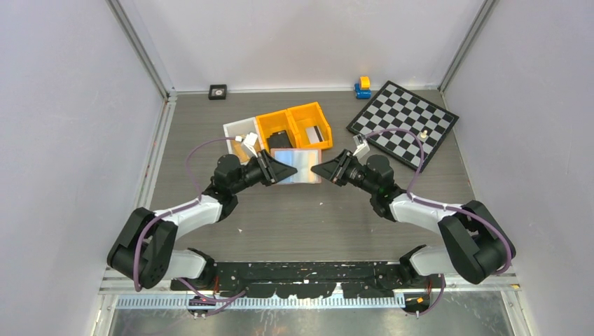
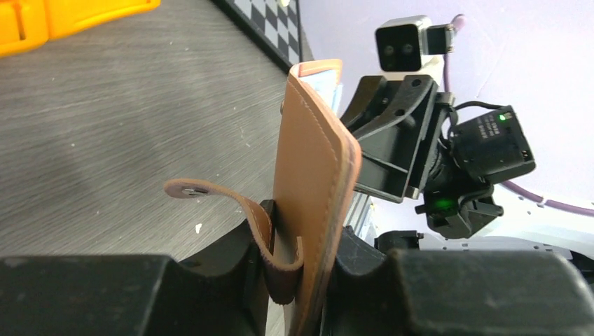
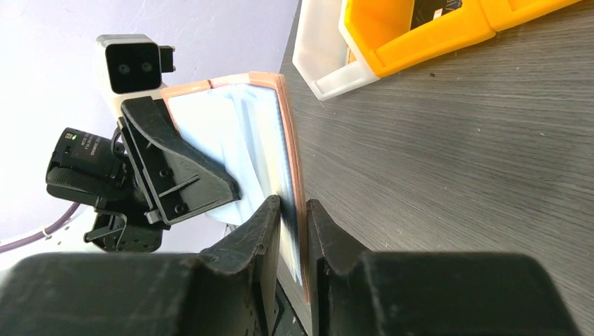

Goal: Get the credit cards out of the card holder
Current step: Remove the credit card from the card holder.

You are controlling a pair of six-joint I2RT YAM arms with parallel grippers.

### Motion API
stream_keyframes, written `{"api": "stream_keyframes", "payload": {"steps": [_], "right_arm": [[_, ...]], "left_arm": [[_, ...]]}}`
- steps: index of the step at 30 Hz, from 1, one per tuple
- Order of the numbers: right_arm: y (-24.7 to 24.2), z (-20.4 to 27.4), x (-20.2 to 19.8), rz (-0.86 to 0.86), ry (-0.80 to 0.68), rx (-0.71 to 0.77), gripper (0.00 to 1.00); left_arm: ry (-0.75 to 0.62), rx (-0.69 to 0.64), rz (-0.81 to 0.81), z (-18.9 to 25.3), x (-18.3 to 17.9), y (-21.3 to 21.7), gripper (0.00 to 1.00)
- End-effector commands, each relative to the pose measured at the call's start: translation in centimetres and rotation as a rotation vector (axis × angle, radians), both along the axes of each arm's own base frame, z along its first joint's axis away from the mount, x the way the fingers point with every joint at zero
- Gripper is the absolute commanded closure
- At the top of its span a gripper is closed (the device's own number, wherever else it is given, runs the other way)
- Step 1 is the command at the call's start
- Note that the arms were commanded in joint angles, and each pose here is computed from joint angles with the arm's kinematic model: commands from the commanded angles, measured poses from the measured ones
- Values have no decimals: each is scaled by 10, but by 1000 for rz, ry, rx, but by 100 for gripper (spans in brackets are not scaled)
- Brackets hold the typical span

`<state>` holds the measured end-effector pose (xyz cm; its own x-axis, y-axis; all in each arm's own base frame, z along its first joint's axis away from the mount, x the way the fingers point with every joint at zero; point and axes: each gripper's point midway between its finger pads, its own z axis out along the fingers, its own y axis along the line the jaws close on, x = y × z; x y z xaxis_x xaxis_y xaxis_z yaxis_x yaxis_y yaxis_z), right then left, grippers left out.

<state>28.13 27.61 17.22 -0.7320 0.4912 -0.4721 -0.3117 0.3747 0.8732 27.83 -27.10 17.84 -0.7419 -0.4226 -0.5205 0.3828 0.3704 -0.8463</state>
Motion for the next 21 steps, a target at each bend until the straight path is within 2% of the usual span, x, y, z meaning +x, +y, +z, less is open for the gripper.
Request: {"api": "stream_keyframes", "payload": {"steps": [1, 3, 5, 8, 10, 14, 18, 21], "right_arm": [[9, 23, 4, 33, -59, 48, 76], [11, 26, 2, 49, -63, 66, 82], [13, 33, 0, 65, -84, 94, 89], [13, 34, -1, 68, -84, 101, 95], [10, 28, 1, 44, -65, 60, 99], [-1, 15, 11, -32, -30, -49, 100], [-12, 11, 15, -97, -25, -111, 100], [-22, 6, 20, -157, -7, -170, 100]], "left_arm": [[-139, -121, -43, 46, -7, -2, 75], [-141, -135, -54, 49, -8, -3, 76], [-139, -139, -51, 49, -7, -2, 72], [-99, -84, 5, 35, 2, 5, 61], [-33, 28, 95, 15, 13, 17, 49], [54, 262, 290, -14, 23, 55, 29], [43, 326, 381, -13, 23, 74, 22], [-17, 364, 377, -5, 19, 68, 20]]}}
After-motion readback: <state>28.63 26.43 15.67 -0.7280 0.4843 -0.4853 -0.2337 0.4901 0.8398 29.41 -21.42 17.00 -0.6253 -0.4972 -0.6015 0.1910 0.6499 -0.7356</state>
